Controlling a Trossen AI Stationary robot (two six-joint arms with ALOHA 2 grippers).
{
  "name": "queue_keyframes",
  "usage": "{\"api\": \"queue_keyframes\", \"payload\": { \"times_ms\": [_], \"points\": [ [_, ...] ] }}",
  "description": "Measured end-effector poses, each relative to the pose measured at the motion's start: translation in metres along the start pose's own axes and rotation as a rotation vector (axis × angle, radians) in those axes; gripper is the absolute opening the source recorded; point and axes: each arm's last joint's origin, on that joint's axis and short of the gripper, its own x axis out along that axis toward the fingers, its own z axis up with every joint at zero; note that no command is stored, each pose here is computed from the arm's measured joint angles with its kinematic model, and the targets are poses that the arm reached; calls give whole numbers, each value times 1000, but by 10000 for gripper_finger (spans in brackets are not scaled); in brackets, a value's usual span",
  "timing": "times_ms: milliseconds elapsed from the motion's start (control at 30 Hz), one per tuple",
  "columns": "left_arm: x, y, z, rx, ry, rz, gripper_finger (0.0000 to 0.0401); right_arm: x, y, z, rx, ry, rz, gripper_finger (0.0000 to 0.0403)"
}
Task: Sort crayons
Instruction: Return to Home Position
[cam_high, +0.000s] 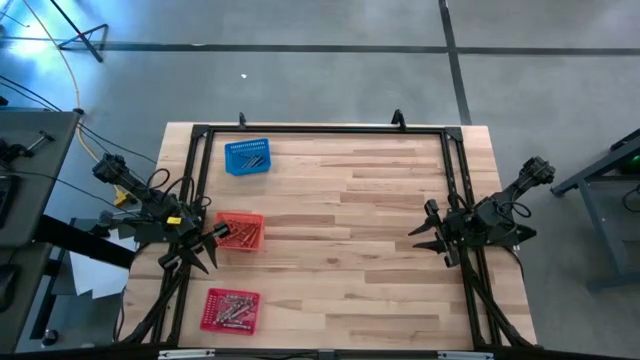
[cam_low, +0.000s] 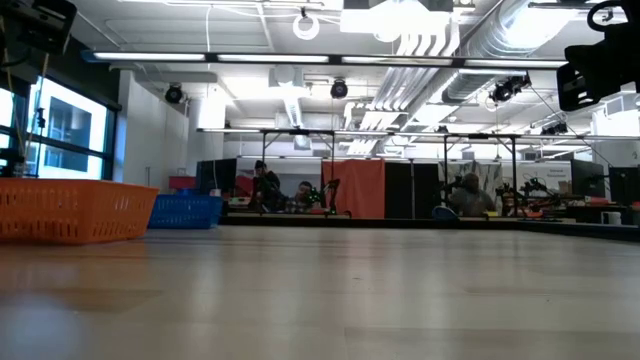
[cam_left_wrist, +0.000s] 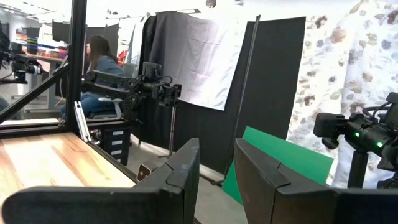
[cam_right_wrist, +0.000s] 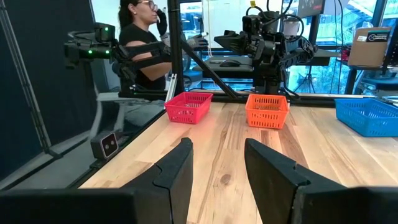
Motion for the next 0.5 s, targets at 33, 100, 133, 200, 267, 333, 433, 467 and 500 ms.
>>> {"api": "queue_keyframes", "payload": {
  "times_ms": [33, 100, 133, 200, 267, 333, 433, 467, 500],
  "points": [
    [0, 0, 0, 0, 0, 0, 87, 0, 0, 0, 0, 0, 0, 140],
    [0, 0, 0, 0, 0, 1, 87, 0, 0, 0, 0, 0, 0, 140],
    [0, 0, 0, 0, 0, 0, 87, 0, 0, 0, 0, 0, 0, 140],
    [0, 0, 0, 0, 0, 0, 87, 0, 0, 0, 0, 0, -4, 140],
    [0, 0, 0, 0, 0, 0, 87, 0, 0, 0, 0, 0, -4, 140],
    [0, 0, 0, 0, 0, 0, 87, 0, 0, 0, 0, 0, -4, 140],
    [0, 0, 0, 0, 0, 0, 87, 0, 0, 0, 0, 0, -3, 140],
    [0, 0, 0, 0, 0, 0, 87, 0, 0, 0, 0, 0, -3, 140],
    [0, 0, 0, 0, 0, 0, 87, 0, 0, 0, 0, 0, -3, 140]
  ]
}}
